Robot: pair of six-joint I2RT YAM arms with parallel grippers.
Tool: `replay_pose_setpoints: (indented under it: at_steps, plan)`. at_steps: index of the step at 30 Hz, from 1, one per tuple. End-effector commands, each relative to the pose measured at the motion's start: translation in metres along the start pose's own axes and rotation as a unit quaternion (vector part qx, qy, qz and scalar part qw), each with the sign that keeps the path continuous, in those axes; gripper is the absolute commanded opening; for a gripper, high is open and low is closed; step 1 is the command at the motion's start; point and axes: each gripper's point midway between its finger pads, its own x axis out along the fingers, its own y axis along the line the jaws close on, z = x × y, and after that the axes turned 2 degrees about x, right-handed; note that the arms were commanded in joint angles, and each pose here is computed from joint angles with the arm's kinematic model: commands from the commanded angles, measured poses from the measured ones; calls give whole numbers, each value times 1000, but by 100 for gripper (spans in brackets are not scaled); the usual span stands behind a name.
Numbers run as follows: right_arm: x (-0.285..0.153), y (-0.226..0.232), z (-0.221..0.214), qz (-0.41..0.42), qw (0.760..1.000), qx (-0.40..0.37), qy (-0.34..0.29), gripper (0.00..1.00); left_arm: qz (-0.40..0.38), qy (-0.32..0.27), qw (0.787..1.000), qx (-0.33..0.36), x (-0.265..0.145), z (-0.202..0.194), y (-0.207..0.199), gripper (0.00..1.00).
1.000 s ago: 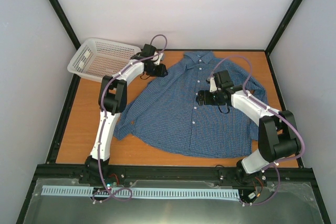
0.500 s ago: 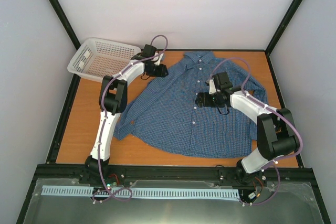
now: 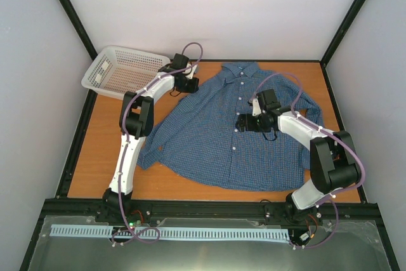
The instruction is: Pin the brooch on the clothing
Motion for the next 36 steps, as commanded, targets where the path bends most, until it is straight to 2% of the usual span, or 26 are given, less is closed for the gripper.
replay_pose_setpoints:
  at_steps: [1, 7, 11, 16, 23, 26, 29, 32, 33, 35, 36]
  plan:
    - [9, 3, -7, 19, 1000, 14, 7, 89, 27, -55, 998, 31, -31, 40, -3, 1]
    - [25, 4, -26, 43, 998, 42, 25, 84, 110, -138, 983, 51, -74, 86, 25, 1]
    - [31, -3, -38, 33, 998, 47, 40, 84, 131, -176, 974, 53, -90, 106, 45, 1]
    - [37, -11, -57, 22, 996, 57, 63, 83, 167, -197, 963, 79, -88, 121, 68, 1]
    - [37, -13, -69, 18, 994, 63, 84, 83, 252, -241, 929, 124, -82, 142, 101, 1]
    - [34, -12, -67, 16, 994, 61, 87, 83, 264, -262, 917, 143, -79, 155, 104, 8]
    - [31, -10, -62, 16, 994, 59, 88, 83, 281, -281, 904, 158, -74, 161, 109, 20]
    - [23, -2, -50, 19, 995, 54, 84, 82, 315, -276, 893, 168, -72, 163, 123, 21]
    - [19, 2, -45, 20, 995, 52, 80, 82, 330, -268, 890, 166, -72, 161, 128, 24]
    - [8, 10, -31, 26, 997, 45, 60, 83, 331, -260, 893, 158, -83, 163, 124, 50]
    - [2, 14, -25, 30, 997, 43, 49, 83, 323, -260, 897, 152, -92, 164, 115, 53]
